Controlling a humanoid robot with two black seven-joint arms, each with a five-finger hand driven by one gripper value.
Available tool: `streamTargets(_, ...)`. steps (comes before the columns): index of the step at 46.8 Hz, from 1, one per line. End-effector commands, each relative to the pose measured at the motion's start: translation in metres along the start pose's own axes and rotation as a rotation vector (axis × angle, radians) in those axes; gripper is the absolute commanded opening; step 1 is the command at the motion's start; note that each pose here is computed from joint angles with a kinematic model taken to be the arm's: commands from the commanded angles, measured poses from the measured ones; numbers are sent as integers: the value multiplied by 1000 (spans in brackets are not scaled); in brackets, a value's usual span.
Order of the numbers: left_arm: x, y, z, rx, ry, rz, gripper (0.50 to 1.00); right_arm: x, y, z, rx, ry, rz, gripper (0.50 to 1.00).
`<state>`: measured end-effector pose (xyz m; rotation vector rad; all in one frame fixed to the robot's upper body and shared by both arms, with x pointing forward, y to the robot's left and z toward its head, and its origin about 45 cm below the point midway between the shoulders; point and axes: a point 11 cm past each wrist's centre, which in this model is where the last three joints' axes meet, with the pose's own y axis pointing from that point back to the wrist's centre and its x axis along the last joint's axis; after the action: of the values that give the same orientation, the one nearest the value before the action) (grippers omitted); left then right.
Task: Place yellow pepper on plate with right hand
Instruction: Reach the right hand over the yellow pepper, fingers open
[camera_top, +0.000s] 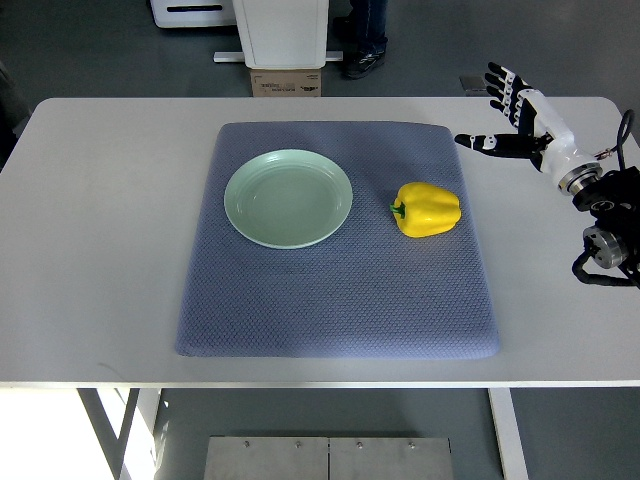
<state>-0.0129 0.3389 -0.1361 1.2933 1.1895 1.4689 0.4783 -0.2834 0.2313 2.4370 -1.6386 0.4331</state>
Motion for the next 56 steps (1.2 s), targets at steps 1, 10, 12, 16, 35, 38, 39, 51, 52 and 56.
streamTargets(1,0,0,0,0,0,0,1000,-4,-1,1,-29,87,-72,998)
streamTargets(10,0,0,0,0,0,0,1000,-11,-6,-5,-74,271,-212,998)
streamTargets(12,0,0,0,0,0,0,1000,-12,-6,-6,-83,310,-240,996)
streamTargets(16,0,0,0,0,0,0,1000,-14,-7,-10,-95,377,-292,995)
streamTargets(35,0,0,0,0,0,0,1000,-26,-3,-14,-130,483,-451,1000)
streamTargets(38,0,0,0,-2,0,0,1000,-31,-1,-11,-133,506,-484,1000)
streamTargets(39,0,0,0,0,0,0,1000,-33,0,-10,-135,514,-497,1000)
streamTargets(51,0,0,0,0,0,0,1000,-52,3,-10,-124,502,-551,1000)
streamTargets(52,0,0,0,0,0,0,1000,-53,2,-10,-120,503,-550,1000)
streamTargets(56,0,0,1,-2,0,0,1000,-57,2,-10,-116,500,-552,996)
